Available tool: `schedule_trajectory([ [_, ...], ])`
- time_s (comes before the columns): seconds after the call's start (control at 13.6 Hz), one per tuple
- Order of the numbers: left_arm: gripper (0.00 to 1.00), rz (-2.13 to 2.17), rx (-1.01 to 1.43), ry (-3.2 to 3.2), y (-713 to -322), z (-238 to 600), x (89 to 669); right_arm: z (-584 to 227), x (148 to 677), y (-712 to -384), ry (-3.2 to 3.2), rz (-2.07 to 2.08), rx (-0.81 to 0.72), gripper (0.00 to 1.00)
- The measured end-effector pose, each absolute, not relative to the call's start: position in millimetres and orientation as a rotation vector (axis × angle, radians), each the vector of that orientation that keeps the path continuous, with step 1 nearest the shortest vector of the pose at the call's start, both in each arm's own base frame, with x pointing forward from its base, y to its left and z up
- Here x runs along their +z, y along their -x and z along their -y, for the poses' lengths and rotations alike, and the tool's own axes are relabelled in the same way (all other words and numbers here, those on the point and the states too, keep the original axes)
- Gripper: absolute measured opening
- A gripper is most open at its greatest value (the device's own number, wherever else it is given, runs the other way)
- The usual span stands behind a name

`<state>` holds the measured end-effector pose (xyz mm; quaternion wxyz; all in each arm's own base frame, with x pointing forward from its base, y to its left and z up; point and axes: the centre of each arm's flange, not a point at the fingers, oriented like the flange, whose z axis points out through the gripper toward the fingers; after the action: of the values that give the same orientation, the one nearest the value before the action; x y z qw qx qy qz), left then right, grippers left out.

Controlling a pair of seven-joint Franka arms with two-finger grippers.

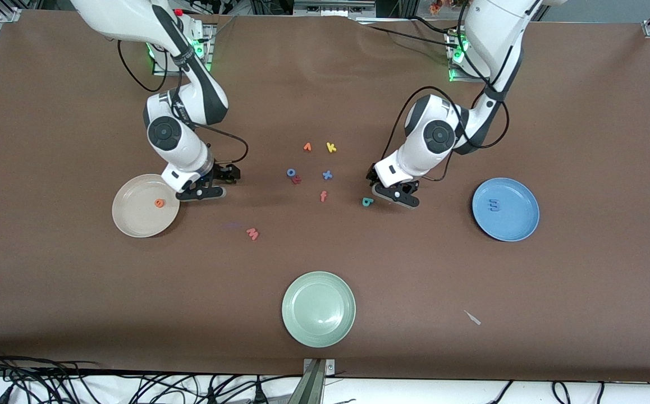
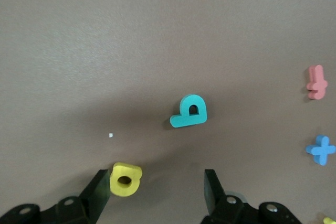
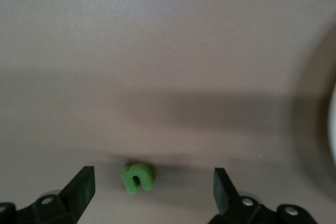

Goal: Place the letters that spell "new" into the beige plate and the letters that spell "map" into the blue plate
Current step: 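Grasp the green letter with the right gripper while the left gripper grasps the yellow letter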

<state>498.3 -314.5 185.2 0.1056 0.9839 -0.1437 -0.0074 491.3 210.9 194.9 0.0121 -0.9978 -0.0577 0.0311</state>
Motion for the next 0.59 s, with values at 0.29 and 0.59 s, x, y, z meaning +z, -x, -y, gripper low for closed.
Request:
schedule_trajectory([
  [0.29, 0.72, 0.404, -0.01, -2.92, -508, 299, 183, -223, 189, -478, 3.103, 0.224, 0.123, 1.0],
  [0.59, 0.71, 0.425, -0.023, -2.931, -507, 297, 176, -222, 183, -476, 3.101, 0.263, 0.136, 0.9],
])
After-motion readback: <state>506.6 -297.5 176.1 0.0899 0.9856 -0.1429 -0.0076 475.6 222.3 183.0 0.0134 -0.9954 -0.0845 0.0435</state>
